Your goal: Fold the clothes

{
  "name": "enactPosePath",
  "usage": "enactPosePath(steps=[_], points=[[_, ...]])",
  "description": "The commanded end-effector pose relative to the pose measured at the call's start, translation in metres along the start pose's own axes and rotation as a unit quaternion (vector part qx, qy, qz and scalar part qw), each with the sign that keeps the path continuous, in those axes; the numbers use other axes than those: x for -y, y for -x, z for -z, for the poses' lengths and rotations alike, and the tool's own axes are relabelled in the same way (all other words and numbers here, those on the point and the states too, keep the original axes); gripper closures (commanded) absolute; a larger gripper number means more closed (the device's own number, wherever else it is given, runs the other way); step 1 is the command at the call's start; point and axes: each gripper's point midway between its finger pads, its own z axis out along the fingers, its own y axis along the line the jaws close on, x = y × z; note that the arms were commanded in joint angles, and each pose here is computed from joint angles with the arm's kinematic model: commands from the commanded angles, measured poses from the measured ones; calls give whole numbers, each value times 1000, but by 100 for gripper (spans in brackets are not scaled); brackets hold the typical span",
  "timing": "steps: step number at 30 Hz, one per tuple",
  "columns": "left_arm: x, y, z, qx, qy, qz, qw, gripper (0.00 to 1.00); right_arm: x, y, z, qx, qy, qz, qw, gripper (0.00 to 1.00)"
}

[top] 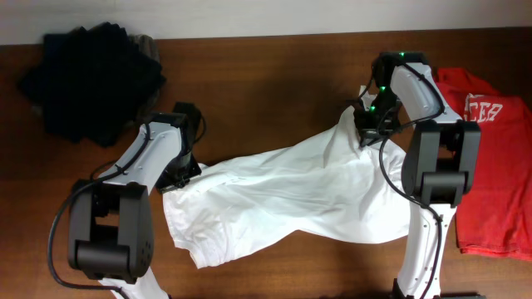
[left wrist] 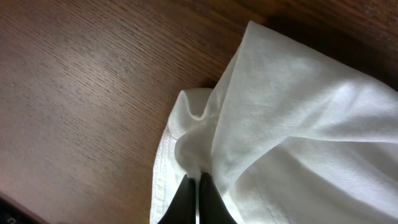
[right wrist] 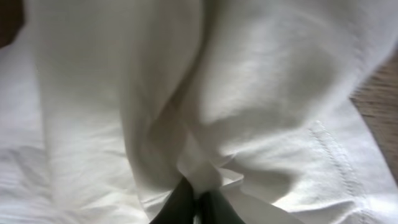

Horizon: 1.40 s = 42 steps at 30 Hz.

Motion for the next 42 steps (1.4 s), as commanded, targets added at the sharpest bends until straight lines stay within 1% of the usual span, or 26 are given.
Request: enactPosePath(steps=[1,6,8,9,13,15,18,20,24,27,28,29,30,31,34,35,36,38,39,42], points=[[-1,-2,-2,-8,-1,-6,1000,99,7,2,17,19,-18,-21,999,96],[-1,-7,2,-20,-8,-8,1000,99,7,0,40,24,-30,-56,998,96],[-2,-10,16,-25,-19,-5,999,99,4,-2,58,32,-30,-64,997,96],[-6,-9,30,-16,-25,1,1000,99,2,-4,71,40,-29,-67,997,96],[-23,-1,93,55,-75,21,995,99,-9,-14,130,91,-22,-85,992,96],[-39,-3,136,106,-114,35,987,99,-23,-21,164,140,0,-75,987,96],[-69,-15,194,180,-171,53,967,99,-35,-45,212,206,12,-68,976,96],[-95,-31,236,237,-215,71,945,99,-41,-67,244,252,14,-60,966,96],[-149,-71,306,348,-304,103,881,99,-53,-116,299,338,20,-47,940,96],[-189,-111,352,418,-372,117,820,99,-61,-153,329,393,27,-36,918,96],[-198,-120,361,433,-385,120,806,99,-63,-165,338,410,27,-33,911,96],[-222,-144,384,474,-411,117,770,99,-67,-189,352,440,31,-32,897,96],[-233,-154,394,493,-419,116,754,99,-68,-200,358,454,32,-30,890,96],[-241,-161,400,505,-423,116,743,99,-70,-208,363,464,33,-28,885,96],[-272,-189,426,543,-446,125,701,99,-74,-245,379,507,36,-21,861,96],[-276,-193,430,548,-449,126,694,99,-75,-251,381,513,36,-20,857,96],[-282,-198,436,559,-453,127,683,99,-75,-261,384,524,36,-20,851,96],[-292,-203,444,578,-452,131,667,99,-69,-274,389,542,27,-40,839,96],[-301,-203,448,589,-448,144,657,99,-63,-280,392,550,15,-57,833,96],[-318,-196,452,609,-422,184,646,99,-49,-290,399,570,-11,-92,816,96]])
